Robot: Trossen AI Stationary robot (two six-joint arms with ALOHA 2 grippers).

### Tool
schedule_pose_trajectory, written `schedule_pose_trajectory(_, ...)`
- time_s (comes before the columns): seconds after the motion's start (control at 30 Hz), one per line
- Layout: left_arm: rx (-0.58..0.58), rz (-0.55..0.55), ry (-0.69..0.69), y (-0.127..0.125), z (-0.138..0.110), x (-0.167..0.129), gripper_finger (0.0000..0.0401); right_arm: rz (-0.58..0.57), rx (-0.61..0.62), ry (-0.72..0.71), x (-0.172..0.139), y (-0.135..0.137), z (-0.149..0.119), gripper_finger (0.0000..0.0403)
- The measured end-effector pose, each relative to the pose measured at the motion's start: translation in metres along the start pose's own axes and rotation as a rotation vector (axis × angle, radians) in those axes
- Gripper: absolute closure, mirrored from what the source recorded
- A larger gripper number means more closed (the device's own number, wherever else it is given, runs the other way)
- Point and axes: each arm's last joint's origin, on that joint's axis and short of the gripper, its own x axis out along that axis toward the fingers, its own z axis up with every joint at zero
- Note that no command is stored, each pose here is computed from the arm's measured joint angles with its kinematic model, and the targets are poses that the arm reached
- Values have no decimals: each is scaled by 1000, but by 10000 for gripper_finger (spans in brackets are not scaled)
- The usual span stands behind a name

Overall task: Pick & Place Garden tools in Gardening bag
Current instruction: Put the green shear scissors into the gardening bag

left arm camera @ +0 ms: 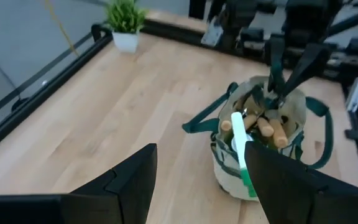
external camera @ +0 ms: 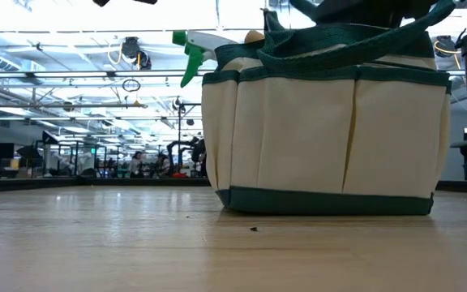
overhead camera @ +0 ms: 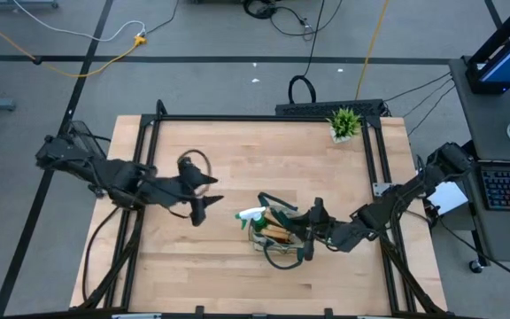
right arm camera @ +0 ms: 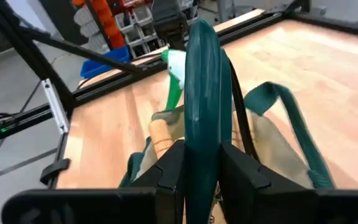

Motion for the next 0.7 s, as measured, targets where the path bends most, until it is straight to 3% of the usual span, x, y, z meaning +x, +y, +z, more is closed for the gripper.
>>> schedule_pose_trajectory(0.37,-60,-179,-189,30,-60,-32,153,5,-50,98,3,-7,-6,340)
schedule_pose_trajectory(0.7,-100,-221,-221,42,-96,-34,153,-10,-118,203,1,-13,-14,340)
